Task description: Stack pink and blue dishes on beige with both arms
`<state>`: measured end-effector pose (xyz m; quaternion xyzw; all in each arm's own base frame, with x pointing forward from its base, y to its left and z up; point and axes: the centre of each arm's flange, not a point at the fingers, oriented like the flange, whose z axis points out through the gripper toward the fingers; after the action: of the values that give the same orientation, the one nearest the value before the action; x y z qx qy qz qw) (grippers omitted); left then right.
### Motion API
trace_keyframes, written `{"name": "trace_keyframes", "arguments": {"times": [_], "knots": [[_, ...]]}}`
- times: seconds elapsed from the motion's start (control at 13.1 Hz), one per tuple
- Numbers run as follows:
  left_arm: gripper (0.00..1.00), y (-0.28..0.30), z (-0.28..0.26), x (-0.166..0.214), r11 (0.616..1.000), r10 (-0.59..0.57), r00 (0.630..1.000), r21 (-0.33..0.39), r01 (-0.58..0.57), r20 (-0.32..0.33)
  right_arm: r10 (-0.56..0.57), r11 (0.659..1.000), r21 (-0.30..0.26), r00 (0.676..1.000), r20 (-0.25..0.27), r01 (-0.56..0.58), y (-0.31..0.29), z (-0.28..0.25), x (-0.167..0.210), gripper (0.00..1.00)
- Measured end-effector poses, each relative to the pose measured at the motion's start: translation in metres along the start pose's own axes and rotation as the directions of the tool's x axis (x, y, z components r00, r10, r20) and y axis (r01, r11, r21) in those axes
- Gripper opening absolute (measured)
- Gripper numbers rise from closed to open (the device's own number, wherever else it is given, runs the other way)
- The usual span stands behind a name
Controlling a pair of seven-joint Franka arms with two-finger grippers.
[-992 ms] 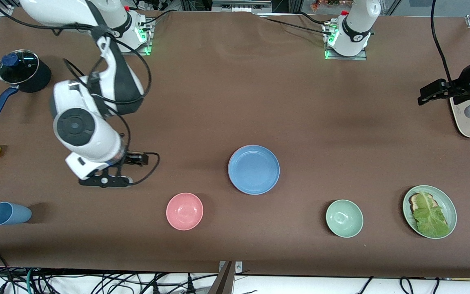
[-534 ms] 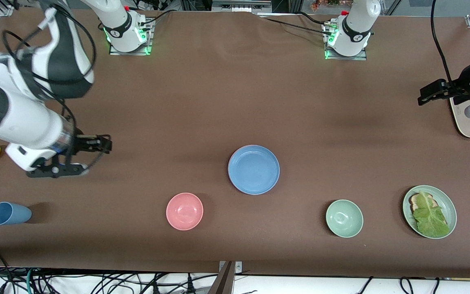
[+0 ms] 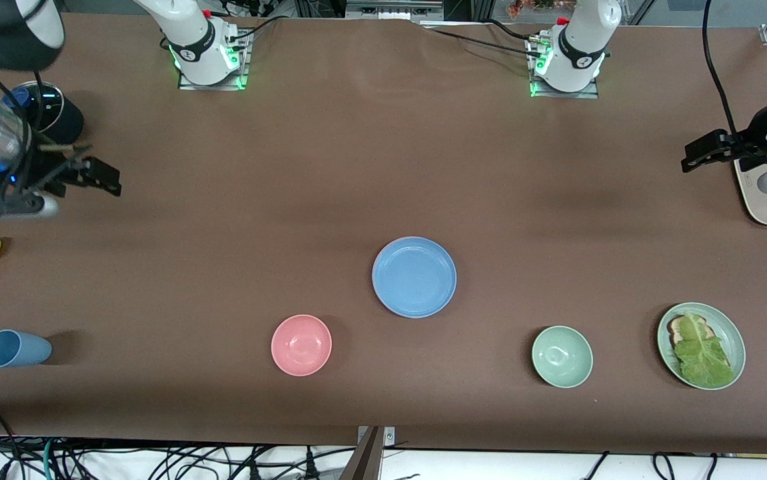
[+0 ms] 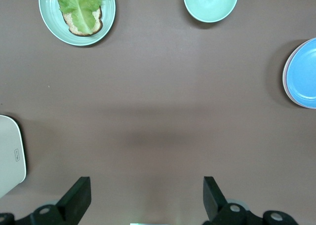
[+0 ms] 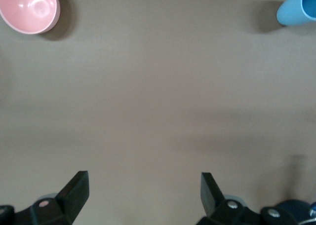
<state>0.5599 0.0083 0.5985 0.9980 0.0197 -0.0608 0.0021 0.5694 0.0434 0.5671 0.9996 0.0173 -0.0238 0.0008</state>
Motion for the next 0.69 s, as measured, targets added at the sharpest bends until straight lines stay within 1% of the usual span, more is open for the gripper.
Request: {"name": "trace_keyframes", "arguments": {"times": [0.15,0.23,0.46,0.69], "knots": [[1.00,0.000,0.001,0.001,1.000,0.000,1.000,0.000,0.000,0.002,0.001,1.000,0.002,1.000,0.007,-0.001,0.002,-0.012,-0.022,1.00],[1.00,0.000,0.002,0.001,1.000,0.000,1.000,0.000,0.000,0.003,0.005,1.000,0.003,1.000,0.012,-0.005,0.004,-0.016,-0.027,1.00],[1.00,0.000,0.002,0.002,1.000,0.001,1.000,0.000,-0.001,0.004,0.020,1.000,0.005,1.000,0.015,-0.020,0.021,-0.020,-0.030,1.00],[1.00,0.001,0.002,0.002,1.000,0.001,1.000,0.000,-0.001,0.004,0.002,1.000,0.008,1.000,0.018,-0.003,0.034,-0.019,-0.030,1.00]]}}
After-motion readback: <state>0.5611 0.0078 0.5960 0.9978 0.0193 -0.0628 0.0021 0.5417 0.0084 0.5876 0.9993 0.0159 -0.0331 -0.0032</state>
